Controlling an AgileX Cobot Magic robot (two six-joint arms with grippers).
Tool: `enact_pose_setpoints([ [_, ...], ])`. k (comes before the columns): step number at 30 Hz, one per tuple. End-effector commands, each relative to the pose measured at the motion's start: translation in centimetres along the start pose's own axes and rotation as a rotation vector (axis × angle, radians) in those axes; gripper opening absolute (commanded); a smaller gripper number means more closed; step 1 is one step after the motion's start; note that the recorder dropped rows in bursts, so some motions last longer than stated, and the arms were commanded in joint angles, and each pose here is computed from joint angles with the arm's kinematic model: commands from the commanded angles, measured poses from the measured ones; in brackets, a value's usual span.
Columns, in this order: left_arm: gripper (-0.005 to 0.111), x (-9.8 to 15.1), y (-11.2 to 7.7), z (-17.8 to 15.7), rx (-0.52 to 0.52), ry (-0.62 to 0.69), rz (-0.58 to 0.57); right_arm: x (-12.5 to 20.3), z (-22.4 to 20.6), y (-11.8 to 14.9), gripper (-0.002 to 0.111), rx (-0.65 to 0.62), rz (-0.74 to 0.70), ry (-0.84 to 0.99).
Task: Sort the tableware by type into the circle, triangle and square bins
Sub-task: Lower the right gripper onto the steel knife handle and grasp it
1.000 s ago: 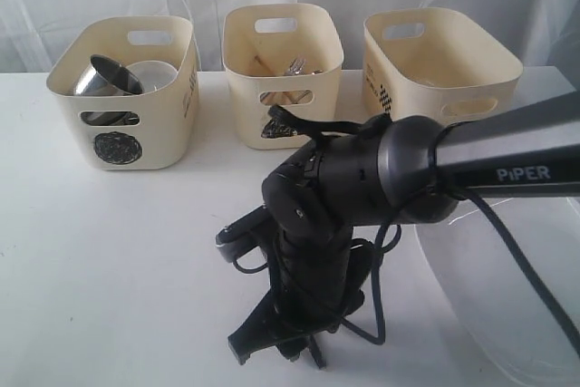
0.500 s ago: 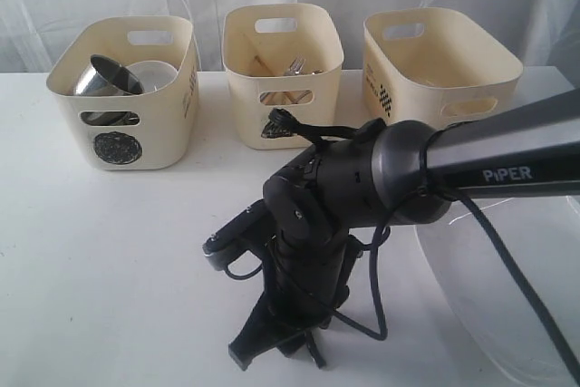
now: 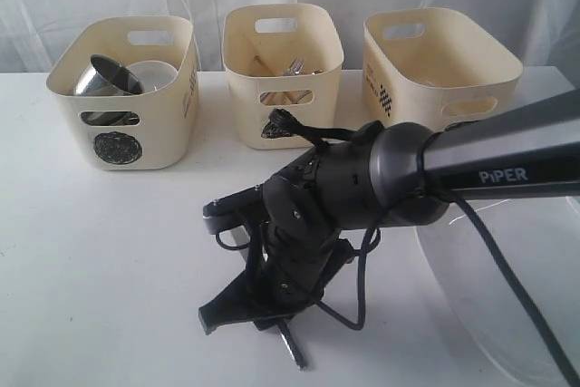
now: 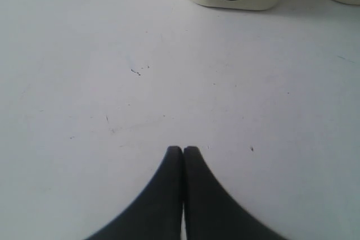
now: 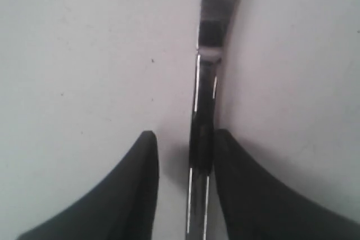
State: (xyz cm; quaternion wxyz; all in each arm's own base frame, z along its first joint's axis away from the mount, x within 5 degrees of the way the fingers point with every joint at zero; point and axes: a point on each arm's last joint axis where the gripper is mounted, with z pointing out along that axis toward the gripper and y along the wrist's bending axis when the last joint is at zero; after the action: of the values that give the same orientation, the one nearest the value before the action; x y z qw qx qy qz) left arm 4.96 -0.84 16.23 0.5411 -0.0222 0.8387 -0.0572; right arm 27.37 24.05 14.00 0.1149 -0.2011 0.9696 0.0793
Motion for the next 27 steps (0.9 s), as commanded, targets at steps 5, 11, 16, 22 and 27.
enact_pose_setpoints([
  [5,0.000,0.1,0.0,0.0,0.009,0.000,-0.002,0.1,0.8,-0.3,0.032,0.004,0.058,0.006],
  [11,0.000,0.1,0.0,0.0,0.009,0.000,-0.002,0.9,2.1,-0.7,0.030,0.044,0.037,0.094],
  [16,0.000,0.1,0.0,0.0,0.009,0.000,-0.002,1.7,3.9,-1.0,0.006,0.071,0.040,0.175],
  [22,0.000,0.1,0.0,0.0,0.009,0.000,-0.002,1.7,4.1,-1.1,0.000,0.074,0.034,0.171],
  [27,0.000,0.1,0.0,0.0,0.009,0.000,-0.002,1.2,3.1,-1.1,0.000,0.085,-0.015,0.130],
])
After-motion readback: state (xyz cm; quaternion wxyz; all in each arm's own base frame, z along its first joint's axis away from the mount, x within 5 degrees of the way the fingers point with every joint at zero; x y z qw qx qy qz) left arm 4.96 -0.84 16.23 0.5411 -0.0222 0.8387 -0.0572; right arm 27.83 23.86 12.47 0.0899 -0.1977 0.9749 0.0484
